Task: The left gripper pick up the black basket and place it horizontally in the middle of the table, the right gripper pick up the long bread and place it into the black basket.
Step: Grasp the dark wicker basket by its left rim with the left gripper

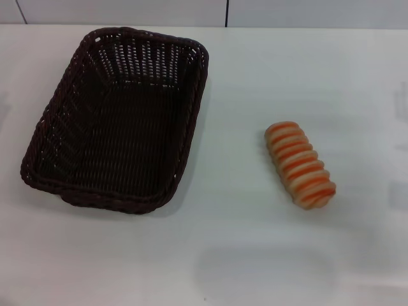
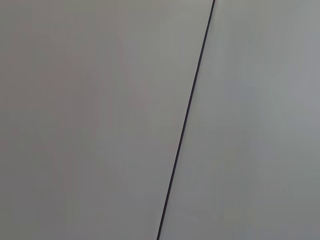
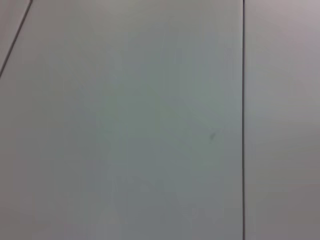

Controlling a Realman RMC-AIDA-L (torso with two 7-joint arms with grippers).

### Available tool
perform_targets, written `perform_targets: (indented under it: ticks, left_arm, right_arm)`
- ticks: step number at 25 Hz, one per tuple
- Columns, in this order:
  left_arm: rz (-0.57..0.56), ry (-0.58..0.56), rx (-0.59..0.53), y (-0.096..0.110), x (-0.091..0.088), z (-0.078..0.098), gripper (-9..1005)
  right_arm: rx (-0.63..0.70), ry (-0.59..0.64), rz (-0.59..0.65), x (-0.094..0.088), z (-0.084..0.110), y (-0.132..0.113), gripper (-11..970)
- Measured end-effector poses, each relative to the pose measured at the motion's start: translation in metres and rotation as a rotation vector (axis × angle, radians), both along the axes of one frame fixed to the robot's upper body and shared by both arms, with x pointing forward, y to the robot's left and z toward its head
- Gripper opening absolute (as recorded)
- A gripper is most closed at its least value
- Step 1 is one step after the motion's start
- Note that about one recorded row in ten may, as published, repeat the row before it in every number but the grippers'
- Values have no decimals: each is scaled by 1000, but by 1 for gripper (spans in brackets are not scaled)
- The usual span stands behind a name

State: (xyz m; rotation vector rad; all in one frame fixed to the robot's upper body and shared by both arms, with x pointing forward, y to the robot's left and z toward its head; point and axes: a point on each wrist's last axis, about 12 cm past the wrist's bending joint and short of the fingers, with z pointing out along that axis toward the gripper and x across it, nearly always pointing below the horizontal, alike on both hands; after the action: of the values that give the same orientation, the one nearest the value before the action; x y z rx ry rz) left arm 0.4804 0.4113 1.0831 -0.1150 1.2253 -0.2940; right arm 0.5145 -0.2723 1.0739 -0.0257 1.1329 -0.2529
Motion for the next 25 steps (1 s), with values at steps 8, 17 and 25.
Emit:
perform_targets:
  ticks: [8, 17, 25]
  left_arm:
    - [-2, 3, 3, 0, 1, 0, 748]
    - [-25, -2, -16, 0, 3, 3, 755]
    - [-255, 175, -101, 7, 33, 47, 761]
  right_arm:
    - [0, 4, 1, -1, -1, 0, 598]
    - [0, 6, 0, -1, -1, 0, 597]
    - [2, 4, 1, 0, -1, 0, 596]
